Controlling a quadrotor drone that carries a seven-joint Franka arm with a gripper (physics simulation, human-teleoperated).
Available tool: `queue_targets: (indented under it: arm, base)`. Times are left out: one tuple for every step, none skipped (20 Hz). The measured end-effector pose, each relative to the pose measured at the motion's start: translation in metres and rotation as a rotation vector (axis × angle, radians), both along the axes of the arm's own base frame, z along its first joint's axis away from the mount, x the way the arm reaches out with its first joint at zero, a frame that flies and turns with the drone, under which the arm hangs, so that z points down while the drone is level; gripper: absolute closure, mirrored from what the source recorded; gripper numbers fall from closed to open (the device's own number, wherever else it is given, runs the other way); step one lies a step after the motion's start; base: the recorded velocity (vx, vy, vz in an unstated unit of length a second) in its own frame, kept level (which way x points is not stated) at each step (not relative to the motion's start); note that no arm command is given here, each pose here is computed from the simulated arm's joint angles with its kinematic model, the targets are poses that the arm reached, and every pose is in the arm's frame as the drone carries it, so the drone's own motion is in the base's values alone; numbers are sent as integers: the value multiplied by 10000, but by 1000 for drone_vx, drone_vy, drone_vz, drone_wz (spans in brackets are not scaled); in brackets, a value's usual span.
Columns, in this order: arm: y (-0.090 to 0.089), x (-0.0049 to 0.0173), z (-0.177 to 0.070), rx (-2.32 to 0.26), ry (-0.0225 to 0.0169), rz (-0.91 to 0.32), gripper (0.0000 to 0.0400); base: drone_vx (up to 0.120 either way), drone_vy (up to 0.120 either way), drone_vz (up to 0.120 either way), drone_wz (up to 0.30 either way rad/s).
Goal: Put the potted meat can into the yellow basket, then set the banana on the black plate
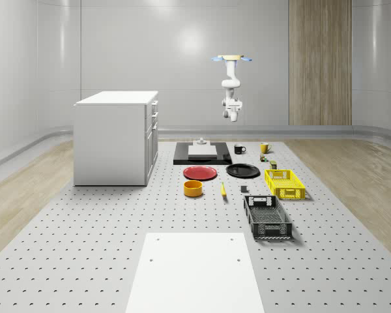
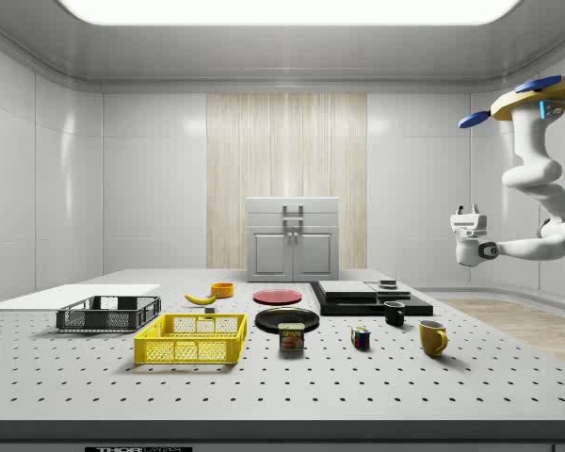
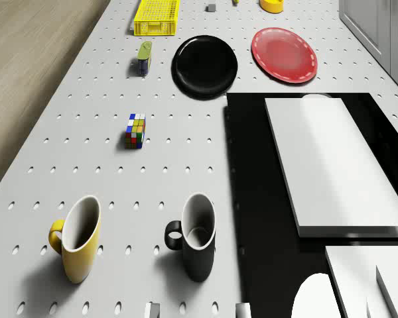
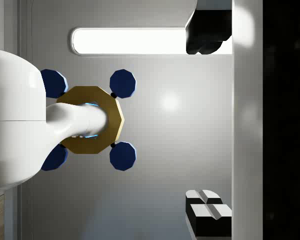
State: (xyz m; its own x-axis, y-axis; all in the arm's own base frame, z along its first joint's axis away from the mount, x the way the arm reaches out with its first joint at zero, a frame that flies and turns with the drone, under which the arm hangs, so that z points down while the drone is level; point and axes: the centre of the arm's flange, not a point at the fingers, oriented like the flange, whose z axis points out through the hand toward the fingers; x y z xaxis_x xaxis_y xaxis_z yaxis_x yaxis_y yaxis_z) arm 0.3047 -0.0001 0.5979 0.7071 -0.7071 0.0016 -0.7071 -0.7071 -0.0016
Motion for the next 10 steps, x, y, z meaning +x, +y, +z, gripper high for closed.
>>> queue_targets:
  arm:
    - [0, -15, 77, 0, -8, 0, 0]
    - [-1, -26, 153, 0, -16, 0, 0]
    - [-1, -32, 226, 0, -24, 0, 0]
    - [-1, -36, 296, 0, -32, 0, 0]
    - [-1, -37, 365, 0, -40, 0, 0]
    - [-1, -36, 432, 0, -47, 0, 0]
    - [-1, -33, 496, 0, -55, 0, 0]
    - [-1, -29, 557, 0, -63, 0, 0]
    - [0, -25, 613, 0, -71, 0, 0]
    - [0, -21, 664, 0, -79, 0, 0]
  base:
    - [0, 0, 0, 0]
    - [0, 0, 0, 0]
    - [0, 0, 0, 0]
    - [0, 0, 0, 0]
    - [0, 0, 0, 0]
    - [0, 120, 0, 0]
    - [0, 120, 0, 0]
    - [0, 120, 0, 0]
    - [0, 120, 0, 0]
    - [0, 120, 0, 0]
